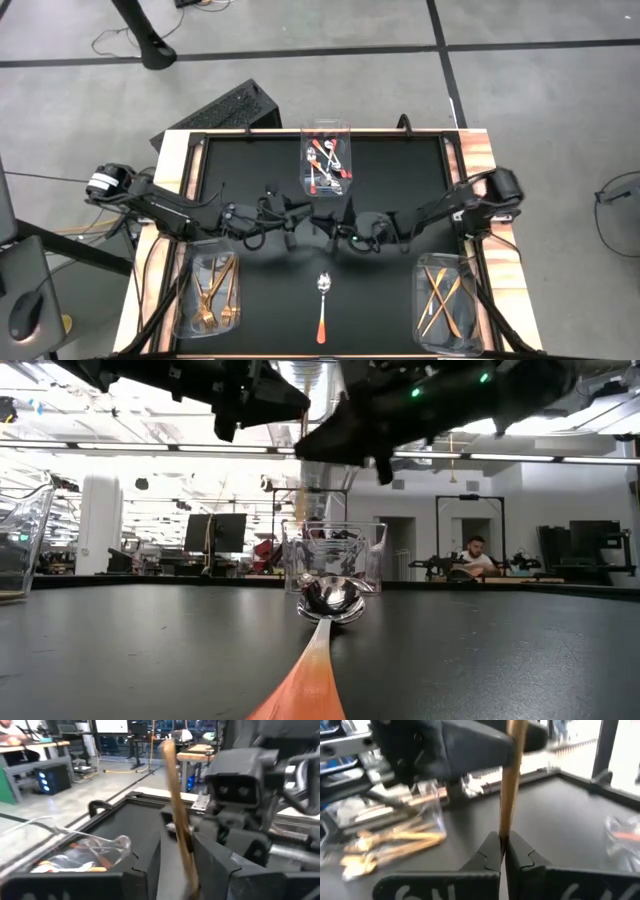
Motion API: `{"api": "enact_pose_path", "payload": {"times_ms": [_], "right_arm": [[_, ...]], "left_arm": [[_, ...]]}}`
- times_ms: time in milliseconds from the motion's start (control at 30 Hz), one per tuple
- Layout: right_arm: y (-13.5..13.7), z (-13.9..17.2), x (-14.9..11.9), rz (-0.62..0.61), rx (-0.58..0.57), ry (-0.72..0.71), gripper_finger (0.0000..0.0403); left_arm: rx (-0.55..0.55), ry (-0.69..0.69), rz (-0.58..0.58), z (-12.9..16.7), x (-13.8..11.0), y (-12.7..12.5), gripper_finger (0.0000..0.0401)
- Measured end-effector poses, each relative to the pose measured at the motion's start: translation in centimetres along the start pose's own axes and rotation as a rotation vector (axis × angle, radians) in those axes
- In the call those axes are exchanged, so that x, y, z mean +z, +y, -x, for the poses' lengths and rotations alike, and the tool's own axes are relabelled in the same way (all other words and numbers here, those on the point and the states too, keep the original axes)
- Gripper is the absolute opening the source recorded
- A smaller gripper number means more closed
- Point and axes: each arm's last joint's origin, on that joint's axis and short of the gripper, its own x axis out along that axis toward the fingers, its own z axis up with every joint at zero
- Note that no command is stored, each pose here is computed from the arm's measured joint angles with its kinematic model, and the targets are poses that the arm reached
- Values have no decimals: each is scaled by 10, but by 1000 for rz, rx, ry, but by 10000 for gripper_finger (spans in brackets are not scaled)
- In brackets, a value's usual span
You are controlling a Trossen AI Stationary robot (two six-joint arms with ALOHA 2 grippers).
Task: Sort silverware by color (type)
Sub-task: Put the gold knife into the bottom right transparent bin
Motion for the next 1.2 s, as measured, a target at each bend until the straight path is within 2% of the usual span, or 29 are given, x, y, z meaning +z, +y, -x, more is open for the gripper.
{"api": "enact_pose_path", "payload": {"times_ms": [200,333,467,600,833,1033,1200], "right_arm": [[2,47,26,-62,17,263,10],[2,86,45,-184,61,396,10],[0,123,63,-310,98,466,10],[1,158,70,-430,138,564,11],[13,213,59,-598,111,803,11],[25,245,37,-721,-69,899,11],[39,264,18,-781,-169,954,11]], "left_arm": [[49,44,-53,7,3,6,120],[58,79,-78,11,2,9,123],[62,85,-84,11,2,10,123],[77,74,-89,8,3,13,123],[93,77,-86,6,4,18,123],[92,81,-89,6,3,18,123],[93,88,-93,6,2,18,123]]}}
